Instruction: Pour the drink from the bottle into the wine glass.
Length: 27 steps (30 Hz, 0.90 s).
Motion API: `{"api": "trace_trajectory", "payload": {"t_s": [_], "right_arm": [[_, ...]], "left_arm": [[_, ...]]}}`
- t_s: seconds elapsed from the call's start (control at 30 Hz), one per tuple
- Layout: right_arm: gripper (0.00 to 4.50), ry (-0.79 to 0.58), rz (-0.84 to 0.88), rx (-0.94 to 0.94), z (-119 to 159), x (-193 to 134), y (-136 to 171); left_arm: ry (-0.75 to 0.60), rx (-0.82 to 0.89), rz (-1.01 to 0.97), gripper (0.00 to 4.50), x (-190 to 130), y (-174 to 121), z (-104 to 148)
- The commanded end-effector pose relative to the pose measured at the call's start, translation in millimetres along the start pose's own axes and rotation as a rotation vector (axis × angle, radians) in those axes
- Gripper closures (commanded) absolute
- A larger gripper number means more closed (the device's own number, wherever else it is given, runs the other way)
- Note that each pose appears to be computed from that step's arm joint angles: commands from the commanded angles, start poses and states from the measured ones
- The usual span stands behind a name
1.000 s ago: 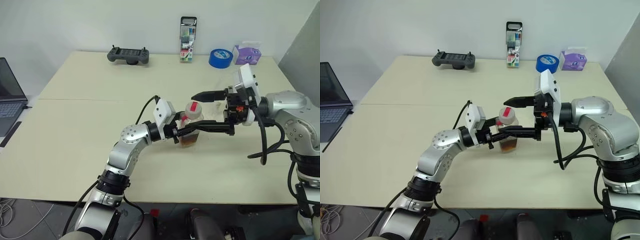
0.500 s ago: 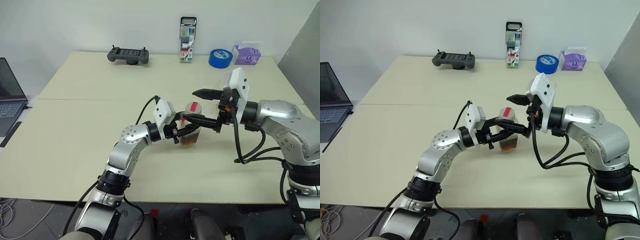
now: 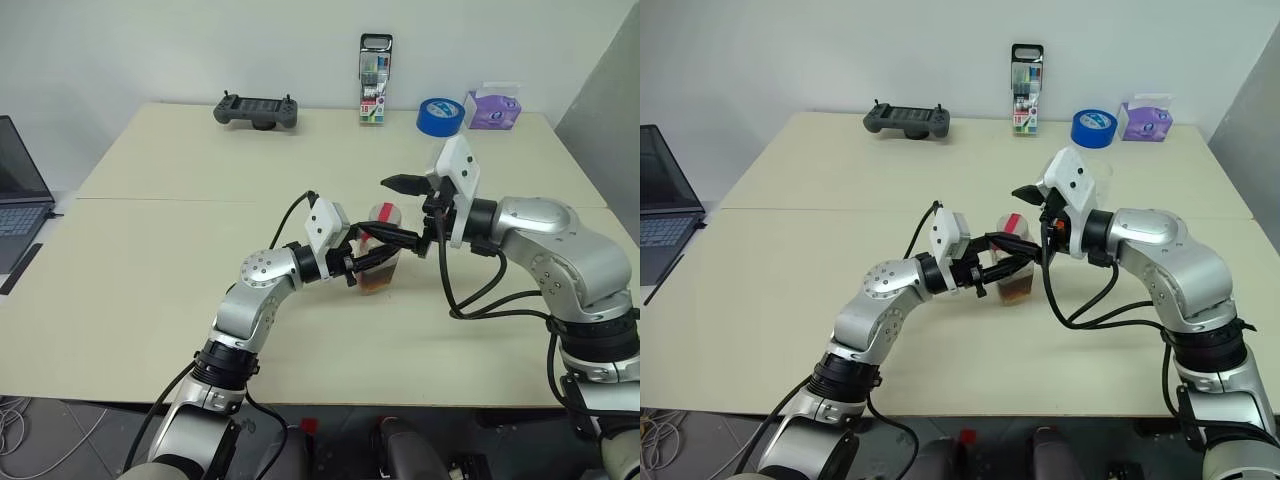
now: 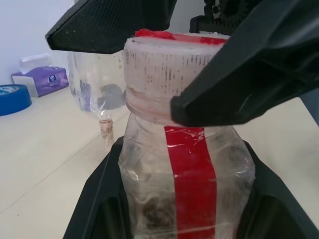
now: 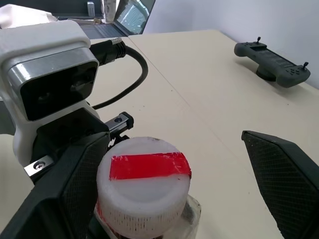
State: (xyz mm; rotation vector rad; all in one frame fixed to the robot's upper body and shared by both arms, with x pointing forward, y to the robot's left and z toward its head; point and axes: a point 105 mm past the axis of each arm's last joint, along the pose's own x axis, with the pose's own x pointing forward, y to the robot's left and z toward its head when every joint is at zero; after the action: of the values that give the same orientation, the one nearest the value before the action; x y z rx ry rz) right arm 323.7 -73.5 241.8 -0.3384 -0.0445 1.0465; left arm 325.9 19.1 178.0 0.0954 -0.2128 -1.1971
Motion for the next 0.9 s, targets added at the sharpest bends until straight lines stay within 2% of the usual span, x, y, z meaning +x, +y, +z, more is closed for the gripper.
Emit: {"api": "trace_trajectory", "payload": {"t_s": [0.03,0.4,0.9], "right_arm": [[0.0,-0.002,-0.053,-0.032,5,-4,-11],[0.0,-0.004,-0.091,-0.03,8,-26,-25],[0.0,0.02,-0.104,-0.027,3,-42,-26]], "left_arm": [[-0.054,0.035,-0.009,2.6,2,-2,15],[-0.051,0.034,-0.004,2.6,2,-1,14],[-0.038,0.04,-0.015,2.6,3,-2,12]]}}
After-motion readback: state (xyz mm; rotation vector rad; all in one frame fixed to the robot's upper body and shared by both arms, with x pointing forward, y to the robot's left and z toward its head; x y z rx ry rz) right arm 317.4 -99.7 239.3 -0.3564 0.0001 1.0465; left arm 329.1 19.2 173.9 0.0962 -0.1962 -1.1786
